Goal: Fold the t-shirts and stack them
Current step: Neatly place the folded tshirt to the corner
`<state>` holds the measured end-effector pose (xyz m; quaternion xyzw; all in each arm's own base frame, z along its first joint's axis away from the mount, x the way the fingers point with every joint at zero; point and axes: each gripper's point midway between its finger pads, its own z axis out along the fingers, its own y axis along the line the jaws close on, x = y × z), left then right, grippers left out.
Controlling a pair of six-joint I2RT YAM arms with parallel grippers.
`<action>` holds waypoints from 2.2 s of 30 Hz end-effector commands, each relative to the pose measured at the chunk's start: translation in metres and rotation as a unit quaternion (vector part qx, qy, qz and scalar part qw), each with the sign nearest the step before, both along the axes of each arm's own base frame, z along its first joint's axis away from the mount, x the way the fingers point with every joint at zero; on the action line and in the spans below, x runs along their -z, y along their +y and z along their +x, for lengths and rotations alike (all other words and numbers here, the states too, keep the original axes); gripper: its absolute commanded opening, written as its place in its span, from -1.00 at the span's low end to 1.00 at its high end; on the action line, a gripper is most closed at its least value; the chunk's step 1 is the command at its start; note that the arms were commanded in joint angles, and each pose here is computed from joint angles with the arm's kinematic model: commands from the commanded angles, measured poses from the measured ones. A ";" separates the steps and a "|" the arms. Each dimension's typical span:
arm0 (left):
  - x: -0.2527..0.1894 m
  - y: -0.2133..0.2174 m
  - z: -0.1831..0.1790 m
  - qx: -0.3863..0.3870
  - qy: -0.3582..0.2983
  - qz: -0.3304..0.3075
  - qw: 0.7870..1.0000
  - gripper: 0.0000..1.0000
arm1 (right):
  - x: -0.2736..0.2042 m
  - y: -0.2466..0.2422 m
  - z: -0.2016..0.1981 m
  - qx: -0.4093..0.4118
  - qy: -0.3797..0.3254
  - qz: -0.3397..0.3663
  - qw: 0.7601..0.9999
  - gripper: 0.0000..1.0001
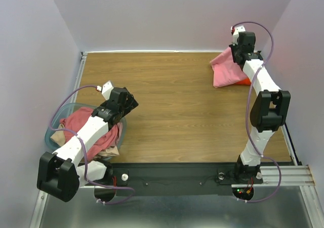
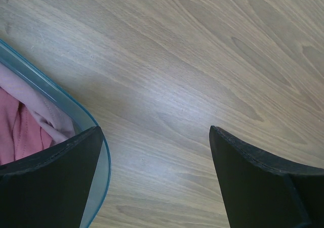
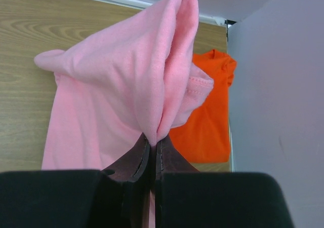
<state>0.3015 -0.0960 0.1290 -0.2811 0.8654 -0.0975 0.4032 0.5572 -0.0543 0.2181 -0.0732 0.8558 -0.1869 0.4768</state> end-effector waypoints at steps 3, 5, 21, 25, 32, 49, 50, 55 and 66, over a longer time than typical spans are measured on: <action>-0.014 0.004 0.007 -0.009 -0.026 0.002 1.000 0.97 | -0.095 -0.028 -0.005 0.031 -0.092 -0.010 0.995 -0.99; -0.015 0.005 0.006 -0.010 -0.027 0.001 1.000 0.97 | -0.099 -0.030 -0.006 0.032 -0.095 -0.008 0.995 -0.99; -0.012 0.006 0.010 -0.012 -0.024 0.003 1.000 0.97 | -0.093 -0.053 0.016 0.040 -0.097 0.021 0.994 -0.99; -0.007 0.004 0.013 -0.009 -0.016 0.004 1.000 0.97 | -0.071 -0.062 0.022 0.043 -0.075 0.021 0.996 -0.99; -0.002 0.003 0.016 -0.007 -0.007 0.009 1.000 0.97 | -0.040 -0.076 0.040 0.053 -0.056 0.025 0.997 -0.99; 0.000 0.004 0.023 -0.009 0.000 0.013 1.000 0.97 | 0.010 -0.152 0.067 0.144 -0.051 0.020 0.988 -0.57; -0.001 0.005 0.023 -0.010 -0.001 0.012 1.000 0.97 | 0.012 -0.155 0.068 0.149 -0.050 0.019 0.987 -0.44; -0.007 0.005 0.022 -0.011 -0.007 0.010 1.000 0.97 | 0.005 -0.158 0.069 0.167 -0.068 0.033 0.983 0.68; -0.051 -0.002 0.012 0.017 -0.068 -0.030 0.997 0.97 | -0.081 -0.042 0.015 0.034 -0.117 0.252 0.960 1.00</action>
